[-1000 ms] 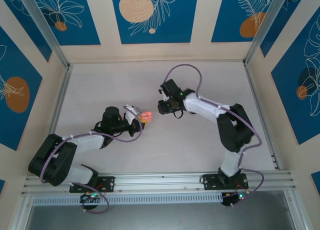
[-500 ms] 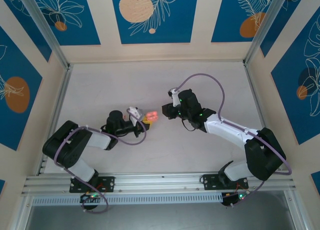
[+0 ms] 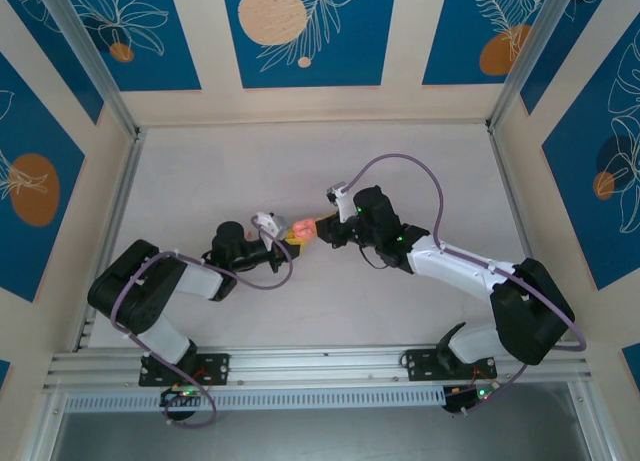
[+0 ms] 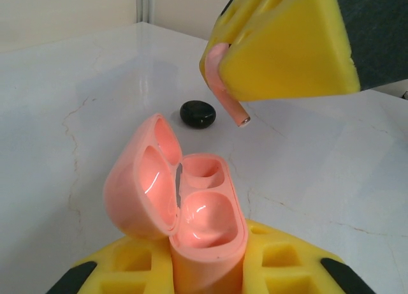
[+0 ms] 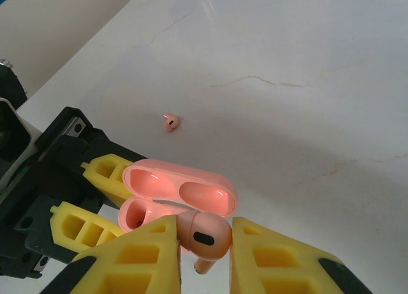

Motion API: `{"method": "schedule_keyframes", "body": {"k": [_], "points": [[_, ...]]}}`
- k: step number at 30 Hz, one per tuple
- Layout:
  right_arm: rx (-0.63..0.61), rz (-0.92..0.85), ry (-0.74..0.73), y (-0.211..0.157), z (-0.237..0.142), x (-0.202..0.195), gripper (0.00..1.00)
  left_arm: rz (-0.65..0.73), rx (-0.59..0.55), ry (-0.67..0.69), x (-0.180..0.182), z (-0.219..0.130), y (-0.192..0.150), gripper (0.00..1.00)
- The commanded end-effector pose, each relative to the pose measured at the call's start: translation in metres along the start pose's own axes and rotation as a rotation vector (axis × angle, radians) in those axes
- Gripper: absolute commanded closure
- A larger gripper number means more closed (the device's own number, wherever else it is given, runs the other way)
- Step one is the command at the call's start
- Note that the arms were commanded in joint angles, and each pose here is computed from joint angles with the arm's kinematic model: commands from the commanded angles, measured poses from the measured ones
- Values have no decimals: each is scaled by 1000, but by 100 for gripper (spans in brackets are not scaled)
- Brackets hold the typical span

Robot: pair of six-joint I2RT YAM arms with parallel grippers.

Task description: Insert wireless bluetooth earbuds into charging case

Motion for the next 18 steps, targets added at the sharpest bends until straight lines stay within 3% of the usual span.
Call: {"method": "schedule_keyframes", "body": {"k": [1, 18], "points": [[-29, -37, 16, 4, -1, 4, 78, 22, -51, -47, -7, -2, 10, 80], [-20, -48, 56, 4, 8, 6, 78, 27, -83, -55, -10, -5, 20, 80]]}}
Point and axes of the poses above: each hand's point on the last joint's axis, 136 mm out from that joint toward the fingers, its own z axis out along the fingers, its own x axis along the line the jaws close on, y = z × x, the point moved 9 cm from there along -z, back along the fingers, and after that the axes turned 1 degree about z, right-handed, at the moved point
